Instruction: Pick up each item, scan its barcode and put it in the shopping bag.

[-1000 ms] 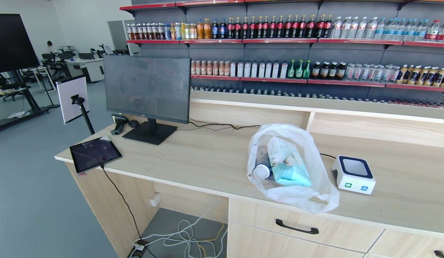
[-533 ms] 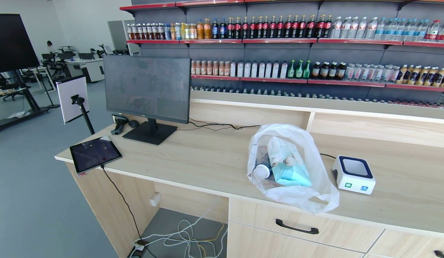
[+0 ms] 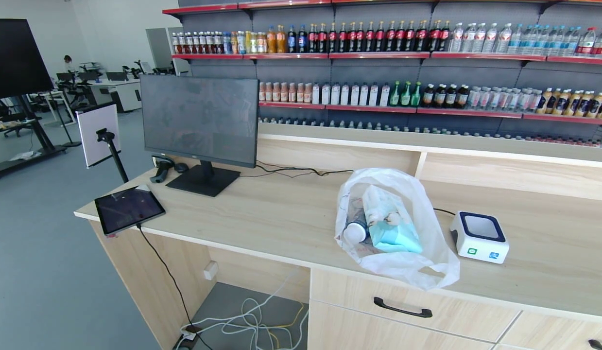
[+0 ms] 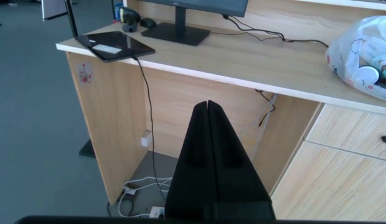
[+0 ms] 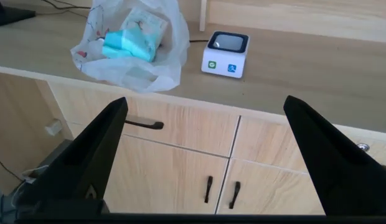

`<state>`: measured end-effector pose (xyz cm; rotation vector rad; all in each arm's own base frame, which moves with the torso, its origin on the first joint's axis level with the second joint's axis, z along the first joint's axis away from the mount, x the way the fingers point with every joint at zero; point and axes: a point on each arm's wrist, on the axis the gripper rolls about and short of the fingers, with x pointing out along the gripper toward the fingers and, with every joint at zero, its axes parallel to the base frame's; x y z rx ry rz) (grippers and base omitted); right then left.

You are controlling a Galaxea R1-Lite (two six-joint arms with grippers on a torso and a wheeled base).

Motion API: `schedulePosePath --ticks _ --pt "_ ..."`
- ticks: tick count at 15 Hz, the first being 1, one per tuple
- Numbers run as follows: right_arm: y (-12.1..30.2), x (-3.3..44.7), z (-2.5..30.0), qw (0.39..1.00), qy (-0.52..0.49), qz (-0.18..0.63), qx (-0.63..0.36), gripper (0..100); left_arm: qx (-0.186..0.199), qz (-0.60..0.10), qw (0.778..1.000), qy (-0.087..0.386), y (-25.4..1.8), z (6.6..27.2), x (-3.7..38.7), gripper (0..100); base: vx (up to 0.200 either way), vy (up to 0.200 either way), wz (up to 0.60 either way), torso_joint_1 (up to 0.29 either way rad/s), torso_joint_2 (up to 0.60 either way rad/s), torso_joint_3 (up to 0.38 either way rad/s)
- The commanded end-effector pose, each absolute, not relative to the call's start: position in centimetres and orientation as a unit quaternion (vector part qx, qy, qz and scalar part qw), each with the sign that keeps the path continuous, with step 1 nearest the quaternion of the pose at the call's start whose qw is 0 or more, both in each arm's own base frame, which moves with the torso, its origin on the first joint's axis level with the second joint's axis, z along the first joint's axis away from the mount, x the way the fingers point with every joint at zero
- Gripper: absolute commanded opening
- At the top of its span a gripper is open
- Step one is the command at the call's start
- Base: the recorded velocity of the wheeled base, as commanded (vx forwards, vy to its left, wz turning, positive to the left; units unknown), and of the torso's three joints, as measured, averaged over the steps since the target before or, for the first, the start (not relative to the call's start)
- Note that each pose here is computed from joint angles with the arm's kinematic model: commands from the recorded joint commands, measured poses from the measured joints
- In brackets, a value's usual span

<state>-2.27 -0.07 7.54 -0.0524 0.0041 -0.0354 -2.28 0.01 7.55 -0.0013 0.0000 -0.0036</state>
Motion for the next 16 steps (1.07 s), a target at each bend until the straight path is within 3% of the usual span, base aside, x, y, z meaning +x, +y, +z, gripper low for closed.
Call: schedulePosePath --ticks 1,7,16 --pt "-0.07 -2.28 7.53 1.0 0.001 -0.018 -0.004 100 -0.002 -0.002 1.0 0.0 0.01 7.55 -2.28 0 0.0 0.0 0.0 0.0 0.0 0.0" --pt "-0.08 -2.28 7.53 1.0 0.001 -0.015 -0.014 100 -0.002 -0.002 1.0 0.0 0.01 7.55 -2.28 0 0.0 0.0 0.0 0.0 0.0 0.0" --pt "-0.08 -2.28 7.53 1.0 0.001 -0.015 -0.009 100 -0.002 -0.002 1.0 0.0 0.01 7.55 -2.28 0 0.0 0.0 -0.6 0.002 0.0 0.002"
